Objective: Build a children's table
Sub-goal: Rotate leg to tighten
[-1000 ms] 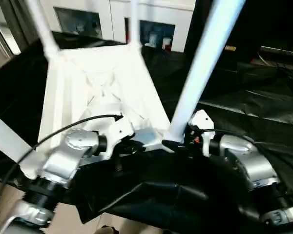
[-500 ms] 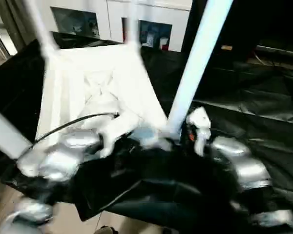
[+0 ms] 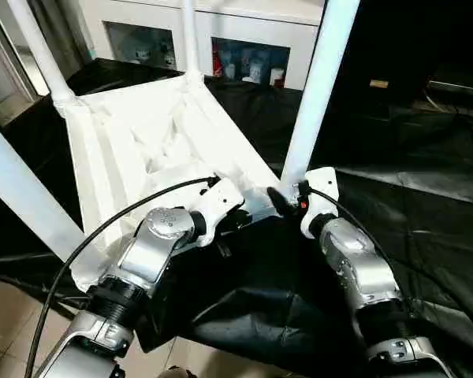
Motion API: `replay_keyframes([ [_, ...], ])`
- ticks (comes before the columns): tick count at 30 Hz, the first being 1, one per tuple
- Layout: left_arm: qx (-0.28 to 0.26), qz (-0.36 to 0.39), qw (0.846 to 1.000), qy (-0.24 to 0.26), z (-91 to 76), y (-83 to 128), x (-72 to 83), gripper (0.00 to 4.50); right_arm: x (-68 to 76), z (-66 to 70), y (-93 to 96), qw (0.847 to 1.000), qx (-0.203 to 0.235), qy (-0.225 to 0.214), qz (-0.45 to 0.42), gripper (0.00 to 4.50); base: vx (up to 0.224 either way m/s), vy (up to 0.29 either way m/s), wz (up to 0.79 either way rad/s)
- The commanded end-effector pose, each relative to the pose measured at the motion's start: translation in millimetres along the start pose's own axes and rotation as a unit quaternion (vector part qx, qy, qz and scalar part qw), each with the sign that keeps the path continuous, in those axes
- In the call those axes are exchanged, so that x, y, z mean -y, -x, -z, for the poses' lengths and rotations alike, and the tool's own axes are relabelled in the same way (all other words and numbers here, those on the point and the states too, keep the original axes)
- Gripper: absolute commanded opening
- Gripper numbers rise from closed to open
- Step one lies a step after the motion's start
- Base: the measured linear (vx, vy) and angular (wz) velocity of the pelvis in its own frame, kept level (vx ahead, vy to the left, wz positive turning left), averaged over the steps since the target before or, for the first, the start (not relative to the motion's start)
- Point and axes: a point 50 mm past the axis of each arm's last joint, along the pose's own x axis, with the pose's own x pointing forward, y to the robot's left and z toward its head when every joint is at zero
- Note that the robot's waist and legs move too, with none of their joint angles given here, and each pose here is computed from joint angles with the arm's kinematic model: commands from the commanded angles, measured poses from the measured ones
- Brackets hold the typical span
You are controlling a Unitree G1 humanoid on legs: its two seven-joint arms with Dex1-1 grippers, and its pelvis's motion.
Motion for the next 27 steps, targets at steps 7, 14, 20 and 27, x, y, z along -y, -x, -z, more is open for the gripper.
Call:
replay_keyframes([
  [7,0.003,0.074,0.997,-0.032,12.6,21.1,4.7,0.00,-15.5,-6.4,12.1,0.973,-0.025,0.058,-0.221,3.80,0.000,0.000,0.00],
  [14,0.015,0.158,0.987,-0.008,14.1,45.3,6.0,0.00,-0.3,-12.0,28.5,0.951,-0.040,0.086,-0.294,3.80,0.000,0.000,0.00],
  [20,0.003,0.167,0.986,-0.009,19.1,50.6,3.8,0.00,1.2,-11.6,30.1,0.944,-0.048,0.086,-0.315,3.54,0.000,0.000,0.00],
  [27,-0.010,0.121,0.992,-0.014,20.9,44.3,-2.3,0.00,-1.3,-3.8,27.6,0.957,-0.048,0.058,-0.281,3.05,0.000,0.000,0.00],
])
